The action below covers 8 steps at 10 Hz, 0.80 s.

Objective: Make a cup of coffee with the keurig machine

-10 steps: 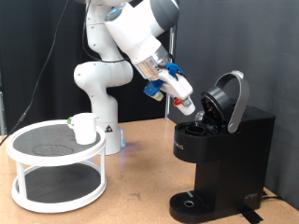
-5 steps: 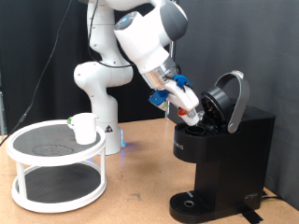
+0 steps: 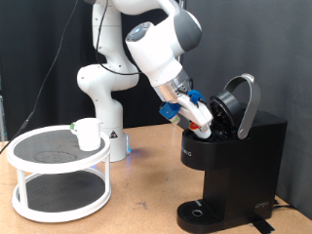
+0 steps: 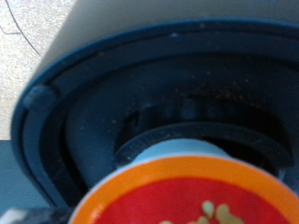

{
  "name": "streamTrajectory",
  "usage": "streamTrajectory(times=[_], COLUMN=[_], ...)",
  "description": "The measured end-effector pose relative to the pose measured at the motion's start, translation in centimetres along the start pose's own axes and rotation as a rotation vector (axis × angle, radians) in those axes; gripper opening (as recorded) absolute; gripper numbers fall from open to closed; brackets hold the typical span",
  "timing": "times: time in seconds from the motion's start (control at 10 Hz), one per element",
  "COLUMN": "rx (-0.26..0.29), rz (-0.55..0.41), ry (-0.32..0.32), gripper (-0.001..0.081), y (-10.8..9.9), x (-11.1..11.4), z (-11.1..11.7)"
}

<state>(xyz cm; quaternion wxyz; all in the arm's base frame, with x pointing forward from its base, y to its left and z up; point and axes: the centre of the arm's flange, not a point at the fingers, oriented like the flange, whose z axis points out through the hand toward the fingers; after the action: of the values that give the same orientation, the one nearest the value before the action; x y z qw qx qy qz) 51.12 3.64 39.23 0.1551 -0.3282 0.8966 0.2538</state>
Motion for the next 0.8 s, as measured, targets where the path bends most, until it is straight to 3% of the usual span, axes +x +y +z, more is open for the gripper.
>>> streamTrajectory(times=[0.8], rx=[-0.015], rz=[0.013], ry=[0.022], gripper=[0.0401], y=[0.0], x=[0.0], z=[1.4])
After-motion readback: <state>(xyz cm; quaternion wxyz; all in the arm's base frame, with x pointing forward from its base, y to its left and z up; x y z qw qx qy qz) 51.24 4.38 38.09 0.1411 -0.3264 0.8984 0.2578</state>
